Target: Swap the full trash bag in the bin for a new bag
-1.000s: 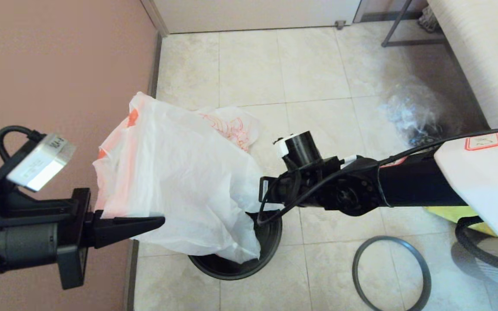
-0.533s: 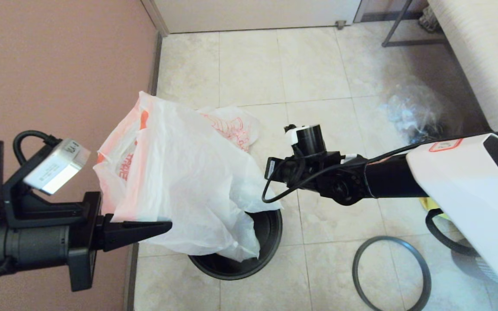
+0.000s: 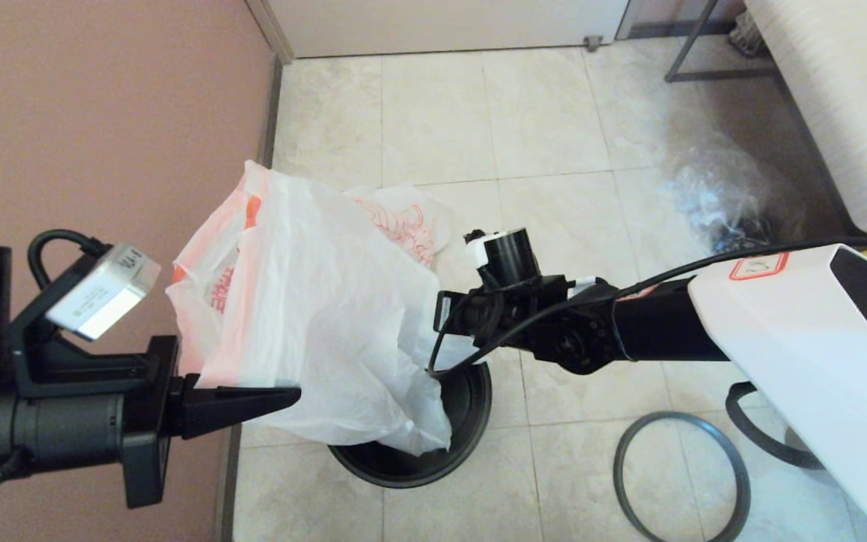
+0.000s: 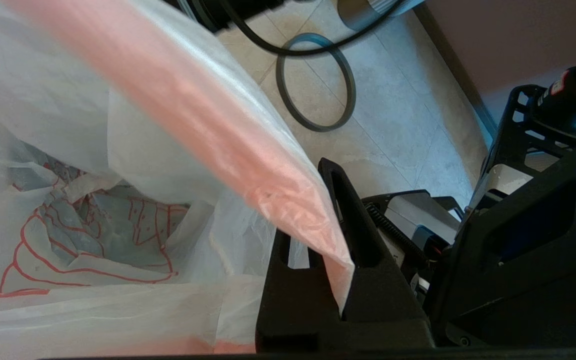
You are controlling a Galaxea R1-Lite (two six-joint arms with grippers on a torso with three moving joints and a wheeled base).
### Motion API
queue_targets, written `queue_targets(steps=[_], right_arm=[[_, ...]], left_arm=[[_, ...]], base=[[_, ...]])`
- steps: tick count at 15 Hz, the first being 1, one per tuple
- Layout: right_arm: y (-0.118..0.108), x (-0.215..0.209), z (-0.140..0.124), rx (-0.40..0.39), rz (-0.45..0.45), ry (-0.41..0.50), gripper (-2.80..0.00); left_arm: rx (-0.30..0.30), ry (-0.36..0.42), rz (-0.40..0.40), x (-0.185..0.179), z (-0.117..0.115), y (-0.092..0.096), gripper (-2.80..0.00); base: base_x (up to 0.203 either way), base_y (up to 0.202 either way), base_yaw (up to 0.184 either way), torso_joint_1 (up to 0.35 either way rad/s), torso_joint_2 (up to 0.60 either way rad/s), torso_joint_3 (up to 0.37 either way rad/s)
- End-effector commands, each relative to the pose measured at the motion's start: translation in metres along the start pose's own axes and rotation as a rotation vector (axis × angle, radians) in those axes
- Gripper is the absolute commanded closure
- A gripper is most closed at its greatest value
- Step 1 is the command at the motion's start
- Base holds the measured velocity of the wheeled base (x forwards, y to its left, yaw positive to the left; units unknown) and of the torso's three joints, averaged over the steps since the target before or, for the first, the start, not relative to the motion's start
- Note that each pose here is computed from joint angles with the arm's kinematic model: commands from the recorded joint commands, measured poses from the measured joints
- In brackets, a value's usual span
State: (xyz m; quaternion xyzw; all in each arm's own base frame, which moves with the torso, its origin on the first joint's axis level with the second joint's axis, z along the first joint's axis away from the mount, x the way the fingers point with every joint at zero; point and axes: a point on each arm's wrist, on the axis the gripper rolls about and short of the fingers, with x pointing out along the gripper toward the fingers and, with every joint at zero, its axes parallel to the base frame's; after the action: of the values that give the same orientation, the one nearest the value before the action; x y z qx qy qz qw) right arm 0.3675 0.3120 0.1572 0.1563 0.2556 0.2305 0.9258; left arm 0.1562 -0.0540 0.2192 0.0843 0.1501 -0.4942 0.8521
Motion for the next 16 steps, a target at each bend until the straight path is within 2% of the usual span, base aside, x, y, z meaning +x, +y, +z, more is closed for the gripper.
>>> queue_targets(steps=[1,4,10,13,16], right_arm=[[0.007,-0.007,-0.002,-0.003,0.010,0.009,0.00],[0.013,-0.006,-0.012,-0.004,0.019,0.035,0.00],[-0.009,0.047,-0.067,-0.024,-0.043,0.140,0.00],[-0.007,0.065,-0.078,-0.044,-0.050,0.132,0.00],[0.005,0.083,-0.099,-0.080,-0.120,0.078,0.00]], left_arm=[[0.007,-0.006,-0.002,-0.001,0.001,-0.001,0.00],[0.003,-0.003,-0.003,0.000,0.001,0.000,0.00],[-0.007,0.007,-0.007,0.003,-0.001,0.002,0.00],[-0.010,0.012,-0.013,0.005,-0.002,0.003,0.00],[-0.007,0.008,-0.013,0.004,-0.001,0.002,0.00]], base=[[0.000,0.000,0.000,0.000,0.00,0.000],[0.000,0.000,0.000,0.000,0.00,0.000],[0.000,0.000,0.000,0.000,0.00,0.000],[0.000,0.000,0.000,0.000,0.00,0.000],[0.000,0.000,0.000,0.000,0.00,0.000]])
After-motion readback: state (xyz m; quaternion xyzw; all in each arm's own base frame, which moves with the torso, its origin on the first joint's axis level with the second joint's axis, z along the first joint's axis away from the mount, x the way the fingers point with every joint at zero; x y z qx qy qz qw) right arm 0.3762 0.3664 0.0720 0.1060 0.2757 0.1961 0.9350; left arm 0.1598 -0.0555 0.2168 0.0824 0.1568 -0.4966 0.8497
